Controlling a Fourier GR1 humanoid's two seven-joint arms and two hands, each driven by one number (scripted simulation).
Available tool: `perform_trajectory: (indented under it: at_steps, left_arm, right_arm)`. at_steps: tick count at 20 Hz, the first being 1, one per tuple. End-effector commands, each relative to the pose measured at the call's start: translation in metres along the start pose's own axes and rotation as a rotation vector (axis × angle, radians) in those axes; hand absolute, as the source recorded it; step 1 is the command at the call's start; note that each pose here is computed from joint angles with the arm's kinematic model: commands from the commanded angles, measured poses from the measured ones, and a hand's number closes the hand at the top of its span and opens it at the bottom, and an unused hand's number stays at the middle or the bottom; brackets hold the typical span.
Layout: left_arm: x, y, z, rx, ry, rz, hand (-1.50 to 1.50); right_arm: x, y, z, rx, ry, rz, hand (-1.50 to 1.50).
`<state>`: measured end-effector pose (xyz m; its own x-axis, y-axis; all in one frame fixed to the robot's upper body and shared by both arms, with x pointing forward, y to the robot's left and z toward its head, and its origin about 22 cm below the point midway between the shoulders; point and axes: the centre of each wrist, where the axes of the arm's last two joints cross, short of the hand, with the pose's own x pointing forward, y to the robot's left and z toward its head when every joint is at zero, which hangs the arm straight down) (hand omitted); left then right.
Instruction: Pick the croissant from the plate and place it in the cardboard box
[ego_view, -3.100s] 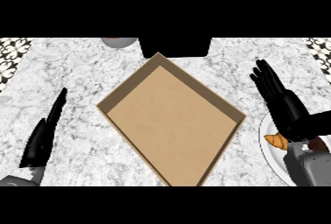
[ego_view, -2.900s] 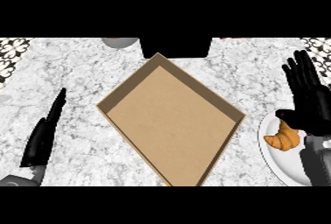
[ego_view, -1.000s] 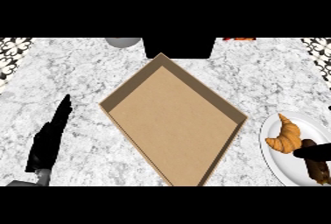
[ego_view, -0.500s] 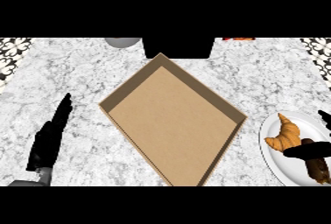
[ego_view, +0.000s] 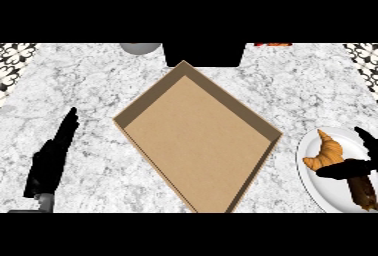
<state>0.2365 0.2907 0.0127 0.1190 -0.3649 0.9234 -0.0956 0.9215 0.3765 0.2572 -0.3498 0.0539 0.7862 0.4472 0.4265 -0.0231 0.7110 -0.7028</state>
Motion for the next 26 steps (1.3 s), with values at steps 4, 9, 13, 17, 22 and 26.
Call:
perform_trajectory:
  at_steps: [4, 9, 13, 17, 22, 26]
  left_arm:
    - [0.002, 0.005, 0.005, 0.013, 0.025, 0.007, 0.00]
    - [0.011, -0.014, -0.005, -0.003, 0.017, 0.017, 0.00]
    - [-0.005, -0.004, 0.007, -0.003, 0.006, 0.000, 0.00]
    - [-0.004, -0.001, 0.005, -0.001, 0.011, 0.008, 0.00]
    - [-0.005, -0.004, -0.008, -0.005, -0.003, 0.000, 0.00]
    - [0.012, -0.017, 0.004, -0.005, -0.005, 0.000, 0.00]
  right_arm:
    - [0.002, 0.018, 0.002, -0.012, 0.002, -0.004, -1.50]
    - [-0.005, 0.016, -0.005, -0.011, -0.001, -0.023, -1.50]
    - [-0.021, 0.017, -0.013, 0.006, 0.017, -0.011, -1.50]
    - [-0.022, 0.036, -0.033, 0.008, 0.010, -0.018, -1.50]
    - [0.000, 0.049, -0.021, 0.029, 0.029, 0.024, -1.50]
    - [0.001, 0.026, -0.038, 0.063, 0.016, -0.027, 1.50]
